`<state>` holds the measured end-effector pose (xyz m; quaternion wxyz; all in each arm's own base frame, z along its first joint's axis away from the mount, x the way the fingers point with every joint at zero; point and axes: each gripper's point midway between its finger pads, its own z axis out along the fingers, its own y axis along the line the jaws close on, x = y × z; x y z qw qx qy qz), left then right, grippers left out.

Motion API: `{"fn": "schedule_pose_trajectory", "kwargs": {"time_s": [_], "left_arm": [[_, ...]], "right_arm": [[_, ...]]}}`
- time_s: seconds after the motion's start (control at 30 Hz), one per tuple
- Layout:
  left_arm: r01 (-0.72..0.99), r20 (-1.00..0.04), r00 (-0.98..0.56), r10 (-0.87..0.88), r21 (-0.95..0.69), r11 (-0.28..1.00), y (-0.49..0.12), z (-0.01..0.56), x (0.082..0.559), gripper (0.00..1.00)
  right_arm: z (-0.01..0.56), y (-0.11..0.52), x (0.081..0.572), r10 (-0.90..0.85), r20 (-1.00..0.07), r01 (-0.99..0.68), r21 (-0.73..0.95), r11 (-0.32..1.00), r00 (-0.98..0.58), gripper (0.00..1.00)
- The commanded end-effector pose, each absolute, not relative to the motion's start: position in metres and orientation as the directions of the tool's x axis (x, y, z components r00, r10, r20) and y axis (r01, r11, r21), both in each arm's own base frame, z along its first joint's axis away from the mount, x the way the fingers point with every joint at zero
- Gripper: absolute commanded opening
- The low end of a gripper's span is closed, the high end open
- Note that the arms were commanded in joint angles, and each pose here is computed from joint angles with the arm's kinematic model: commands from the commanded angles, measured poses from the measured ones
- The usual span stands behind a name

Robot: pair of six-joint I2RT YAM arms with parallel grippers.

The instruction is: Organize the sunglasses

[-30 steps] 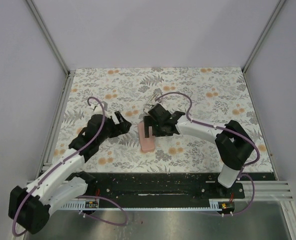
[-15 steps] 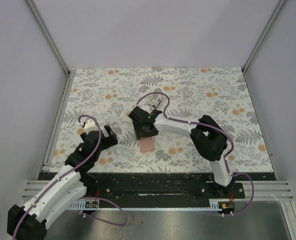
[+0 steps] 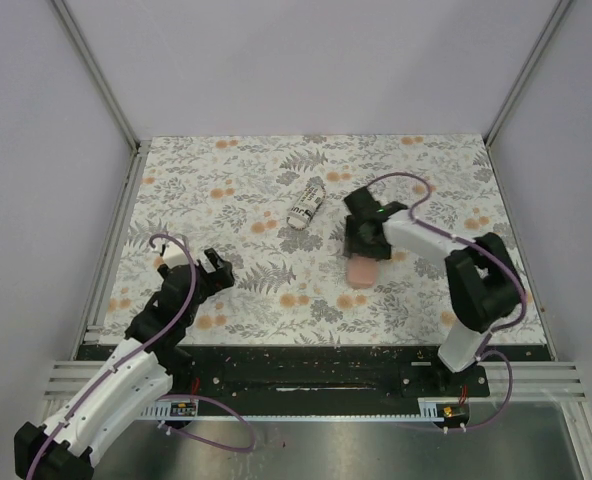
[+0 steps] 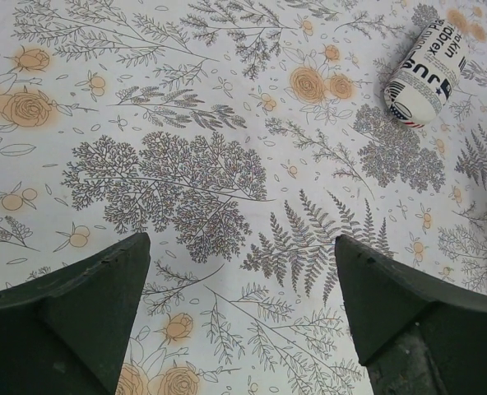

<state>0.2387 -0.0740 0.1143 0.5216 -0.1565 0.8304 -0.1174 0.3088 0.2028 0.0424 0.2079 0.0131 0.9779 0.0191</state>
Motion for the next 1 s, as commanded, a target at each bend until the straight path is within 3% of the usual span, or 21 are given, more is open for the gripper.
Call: {"fn": "schedule_pose_trajectory", "kwargs": {"time_s": [0.0,0.13,0.17,0.23,0.27,0.37,0.7,0.97], "left_arm": [[-0.140,-0.848,-0.350,-0.397,-0.372,0.918,-0.070,0.122,0.243,0.97],[-0.139,-0.847,-0.358,-0.394,-0.369,0.919,-0.071,0.121,0.243,0.97],[-0.138,-0.845,-0.359,-0.395,-0.370,0.919,-0.071,0.121,0.243,0.97],[-0.139,-0.846,-0.362,-0.392,-0.367,0.920,-0.071,0.120,0.243,0.97],[-0.139,-0.845,-0.363,-0.392,-0.366,0.920,-0.071,0.121,0.244,0.97],[-0.137,-0.845,-0.365,-0.392,-0.367,0.920,-0.072,0.120,0.243,0.98],[-0.035,-0.861,-0.332,-0.386,-0.398,0.917,-0.081,0.131,0.239,0.99],[0.013,-0.868,-0.290,-0.404,-0.426,0.905,-0.083,0.138,0.235,0.99]], "right_arm": [[0.069,0.127,0.328,0.178,-0.457,0.162,0.075,0.984,-0.871,0.45],[0.055,0.108,0.341,0.248,-0.413,0.218,0.121,0.969,-0.876,0.61],[0.053,0.109,0.343,0.246,-0.406,0.214,0.123,0.969,-0.880,0.68],[0.051,0.111,0.349,0.260,-0.401,0.228,0.127,0.965,-0.878,0.96],[0.053,0.112,0.351,0.271,-0.402,0.238,0.131,0.962,-0.875,0.99],[0.073,0.110,0.354,0.293,-0.452,0.250,0.154,0.956,-0.842,0.99],[0.184,0.063,0.333,0.319,-0.784,0.263,0.205,0.943,-0.533,1.00],[0.191,0.024,0.275,0.389,-0.897,0.260,0.332,0.907,-0.212,0.99]]}}
